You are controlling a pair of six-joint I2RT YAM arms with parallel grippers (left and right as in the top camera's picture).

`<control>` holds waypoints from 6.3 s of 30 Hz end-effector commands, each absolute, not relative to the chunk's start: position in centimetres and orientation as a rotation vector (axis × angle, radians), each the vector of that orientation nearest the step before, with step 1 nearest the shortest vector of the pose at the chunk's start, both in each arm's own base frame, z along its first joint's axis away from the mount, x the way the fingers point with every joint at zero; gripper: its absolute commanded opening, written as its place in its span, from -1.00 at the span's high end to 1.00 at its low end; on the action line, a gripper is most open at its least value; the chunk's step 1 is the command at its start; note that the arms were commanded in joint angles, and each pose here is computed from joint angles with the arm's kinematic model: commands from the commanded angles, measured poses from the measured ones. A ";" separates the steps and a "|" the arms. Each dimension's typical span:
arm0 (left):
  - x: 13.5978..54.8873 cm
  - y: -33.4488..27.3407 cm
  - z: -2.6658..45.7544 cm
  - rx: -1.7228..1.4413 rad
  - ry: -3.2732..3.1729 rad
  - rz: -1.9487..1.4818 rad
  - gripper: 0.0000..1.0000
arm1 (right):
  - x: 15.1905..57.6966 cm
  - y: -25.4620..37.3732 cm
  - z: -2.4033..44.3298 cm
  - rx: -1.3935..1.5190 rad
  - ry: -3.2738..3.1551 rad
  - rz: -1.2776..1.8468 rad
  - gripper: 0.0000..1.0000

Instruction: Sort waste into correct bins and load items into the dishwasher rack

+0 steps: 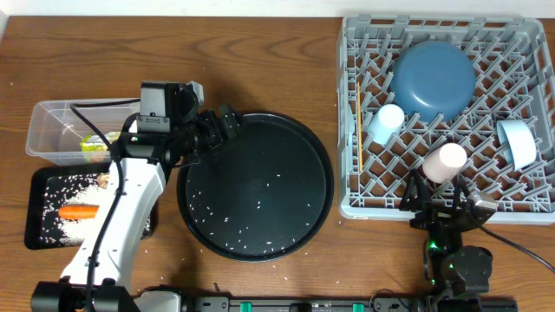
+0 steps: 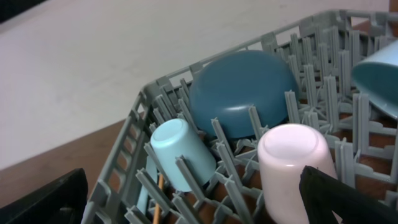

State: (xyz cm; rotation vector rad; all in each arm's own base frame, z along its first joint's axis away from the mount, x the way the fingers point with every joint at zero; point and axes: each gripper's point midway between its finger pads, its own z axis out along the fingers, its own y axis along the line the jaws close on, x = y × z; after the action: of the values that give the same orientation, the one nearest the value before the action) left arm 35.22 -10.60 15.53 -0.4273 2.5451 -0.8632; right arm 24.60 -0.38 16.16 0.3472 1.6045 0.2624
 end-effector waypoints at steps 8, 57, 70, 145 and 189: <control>35.4 -10.2 15.5 -0.422 2.541 -0.842 -0.96 | 24.6 -0.2 15.8 0.087 1.638 0.050 -0.99; 18.2 -9.1 41.0 -0.014 1.656 -0.850 -0.96 | 24.6 -0.2 15.8 0.087 1.639 0.050 -0.99; 11.2 -8.6 35.8 0.016 1.660 -0.820 -0.96 | 24.6 -0.2 15.8 0.086 1.639 0.051 -0.98; 24.2 -2.8 13.7 0.118 1.722 -0.053 -0.96 | 24.6 -0.2 15.8 0.087 1.639 0.050 -0.98; 24.2 -2.8 13.7 0.118 1.722 -0.053 -0.96 | 24.6 -0.2 15.8 0.087 1.639 0.050 -0.99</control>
State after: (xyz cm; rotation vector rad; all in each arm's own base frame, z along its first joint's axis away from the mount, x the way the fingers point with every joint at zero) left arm 24.32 -3.16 15.19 0.1160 1.6717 -0.0829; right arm 24.63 -0.10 15.85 0.0959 1.6398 0.0594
